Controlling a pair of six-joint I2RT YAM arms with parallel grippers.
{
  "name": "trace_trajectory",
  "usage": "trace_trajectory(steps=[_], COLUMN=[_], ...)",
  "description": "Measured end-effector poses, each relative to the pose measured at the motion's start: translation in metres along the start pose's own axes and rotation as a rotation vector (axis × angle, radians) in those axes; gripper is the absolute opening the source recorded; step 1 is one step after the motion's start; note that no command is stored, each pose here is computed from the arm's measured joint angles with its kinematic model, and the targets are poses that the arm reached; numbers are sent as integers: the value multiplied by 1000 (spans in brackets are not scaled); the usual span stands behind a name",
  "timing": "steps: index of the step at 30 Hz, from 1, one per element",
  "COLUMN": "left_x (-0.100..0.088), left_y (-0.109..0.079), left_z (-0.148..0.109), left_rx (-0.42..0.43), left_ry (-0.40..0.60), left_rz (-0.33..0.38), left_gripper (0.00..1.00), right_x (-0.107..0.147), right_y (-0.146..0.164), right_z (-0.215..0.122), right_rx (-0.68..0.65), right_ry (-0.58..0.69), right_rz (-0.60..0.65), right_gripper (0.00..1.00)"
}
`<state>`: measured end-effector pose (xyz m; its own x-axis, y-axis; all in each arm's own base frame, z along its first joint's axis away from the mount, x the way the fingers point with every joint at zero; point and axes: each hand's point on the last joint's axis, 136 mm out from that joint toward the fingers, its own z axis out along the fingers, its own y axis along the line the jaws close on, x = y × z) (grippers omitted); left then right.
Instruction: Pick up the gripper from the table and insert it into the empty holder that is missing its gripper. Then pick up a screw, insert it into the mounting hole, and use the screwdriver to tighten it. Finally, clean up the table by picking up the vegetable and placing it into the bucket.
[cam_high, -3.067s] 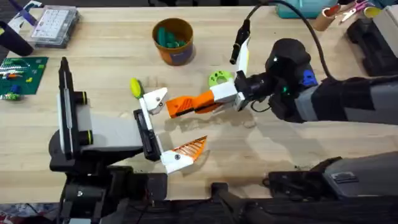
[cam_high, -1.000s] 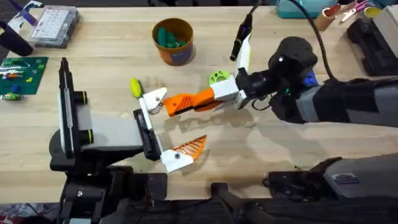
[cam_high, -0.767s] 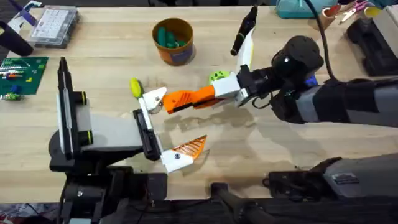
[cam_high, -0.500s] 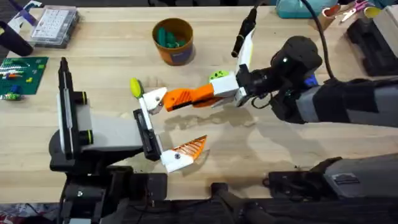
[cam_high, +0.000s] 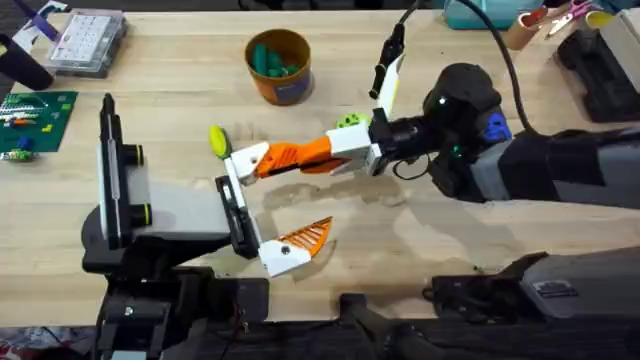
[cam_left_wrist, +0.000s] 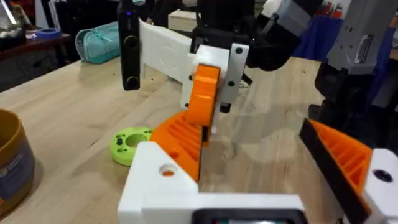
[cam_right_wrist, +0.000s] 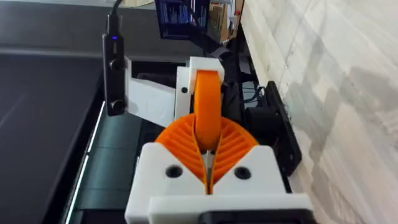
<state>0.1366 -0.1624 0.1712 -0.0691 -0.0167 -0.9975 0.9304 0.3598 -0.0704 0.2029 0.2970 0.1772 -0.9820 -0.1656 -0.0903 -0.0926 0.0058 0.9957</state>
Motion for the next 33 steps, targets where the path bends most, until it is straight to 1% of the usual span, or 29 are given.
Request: trace_trajectory(steps=[8, 14, 22, 33], left_x=[0, 0, 1, 1], left_y=[0, 0, 13, 17], left_z=[0, 0, -1, -2], left_rx=[-1, -1, -73, -93], left_ry=[0, -1, 0, -1], left_rz=[-4, -2, -24, -24], left_gripper=[984, 984, 984, 984], right_x=[0, -5, -18, -22], right_y=[1, 1, -5, -5], right_z=[4, 20, 32, 34], right_rx=[0, -3, -2, 2], right_ry=[3, 33, 43, 18], right_rz=[-18, -24, -24, -24], right_gripper=[14, 15, 13, 14])
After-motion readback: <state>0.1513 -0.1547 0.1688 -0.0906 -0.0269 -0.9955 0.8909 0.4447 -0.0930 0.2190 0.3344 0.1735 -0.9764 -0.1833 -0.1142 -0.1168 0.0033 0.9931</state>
